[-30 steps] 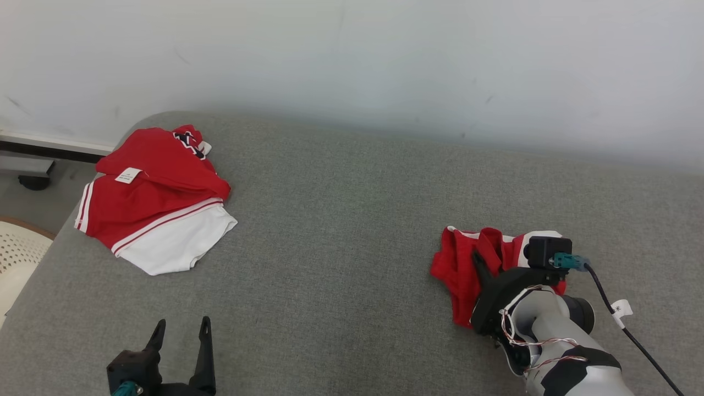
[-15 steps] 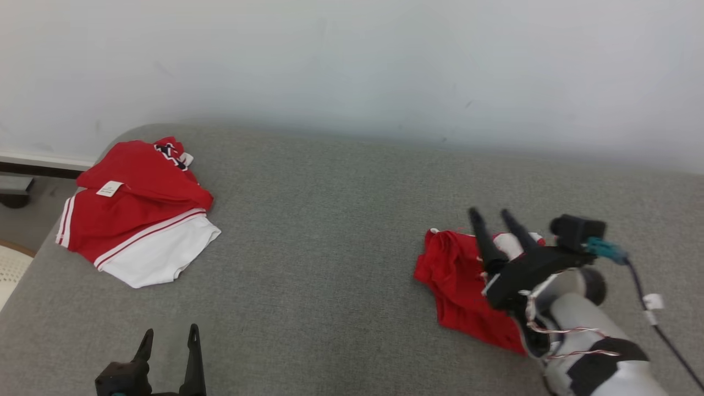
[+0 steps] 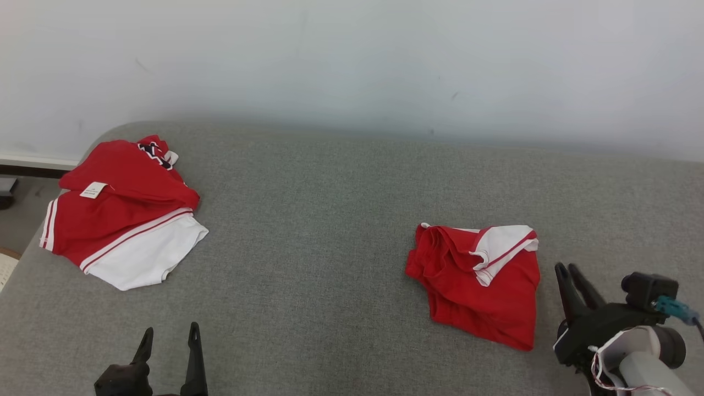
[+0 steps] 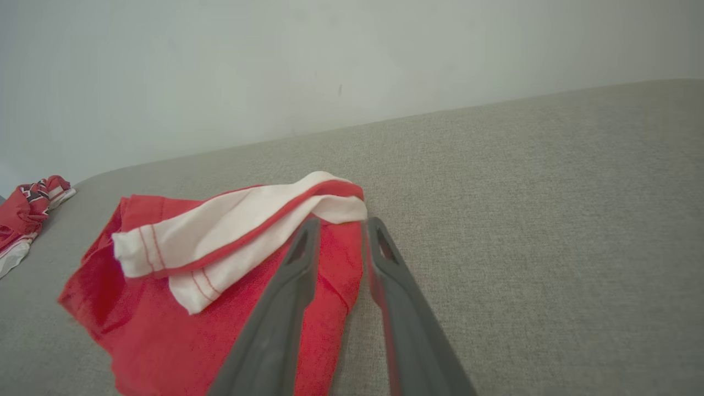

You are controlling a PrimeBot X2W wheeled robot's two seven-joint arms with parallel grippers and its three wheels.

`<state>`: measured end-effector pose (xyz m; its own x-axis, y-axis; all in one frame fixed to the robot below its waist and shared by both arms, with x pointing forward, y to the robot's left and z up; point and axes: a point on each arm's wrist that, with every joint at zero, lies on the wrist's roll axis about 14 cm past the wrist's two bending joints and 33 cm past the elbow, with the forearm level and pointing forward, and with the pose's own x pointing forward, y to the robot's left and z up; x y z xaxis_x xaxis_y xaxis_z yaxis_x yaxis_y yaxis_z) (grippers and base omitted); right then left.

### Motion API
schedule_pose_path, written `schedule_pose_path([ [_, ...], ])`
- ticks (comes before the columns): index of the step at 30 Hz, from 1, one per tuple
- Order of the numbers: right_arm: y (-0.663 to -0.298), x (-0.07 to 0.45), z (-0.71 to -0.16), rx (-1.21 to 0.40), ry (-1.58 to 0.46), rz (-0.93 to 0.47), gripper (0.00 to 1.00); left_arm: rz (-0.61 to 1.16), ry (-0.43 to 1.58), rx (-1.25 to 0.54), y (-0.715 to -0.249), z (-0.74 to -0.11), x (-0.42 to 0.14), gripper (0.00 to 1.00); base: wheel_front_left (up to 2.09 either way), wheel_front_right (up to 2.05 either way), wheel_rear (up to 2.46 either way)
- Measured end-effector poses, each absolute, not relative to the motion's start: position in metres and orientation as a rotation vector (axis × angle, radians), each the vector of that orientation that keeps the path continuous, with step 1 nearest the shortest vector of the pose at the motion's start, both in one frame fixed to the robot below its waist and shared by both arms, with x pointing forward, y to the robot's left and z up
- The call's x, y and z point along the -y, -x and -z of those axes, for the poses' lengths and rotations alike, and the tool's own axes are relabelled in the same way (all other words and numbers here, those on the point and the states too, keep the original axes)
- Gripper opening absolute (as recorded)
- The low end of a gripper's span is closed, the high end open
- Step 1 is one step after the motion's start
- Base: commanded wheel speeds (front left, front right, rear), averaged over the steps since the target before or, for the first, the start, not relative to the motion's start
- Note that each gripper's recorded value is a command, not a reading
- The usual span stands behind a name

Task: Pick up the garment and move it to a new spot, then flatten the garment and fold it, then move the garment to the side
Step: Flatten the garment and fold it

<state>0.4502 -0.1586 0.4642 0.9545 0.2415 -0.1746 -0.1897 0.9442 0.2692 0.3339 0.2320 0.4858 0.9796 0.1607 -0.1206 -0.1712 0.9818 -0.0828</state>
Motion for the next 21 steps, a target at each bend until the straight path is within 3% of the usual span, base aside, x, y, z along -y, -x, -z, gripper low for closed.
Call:
schedule_pose_path([
  [7, -0.438, 0.126, -0.427, -0.316, -0.281, -0.250, 0.00, -0.162, 0.086, -0.128, -0.337, -0.482, -0.231, 1.00, 0.00, 0.00, 0.00],
  [21, -0.459, 0.078, -0.416, -0.397, -0.246, -0.319, 0.00, -0.197, 0.080, -0.138, -0.332, -0.479, -0.243, 1.00, 0.00, 0.00, 0.00],
])
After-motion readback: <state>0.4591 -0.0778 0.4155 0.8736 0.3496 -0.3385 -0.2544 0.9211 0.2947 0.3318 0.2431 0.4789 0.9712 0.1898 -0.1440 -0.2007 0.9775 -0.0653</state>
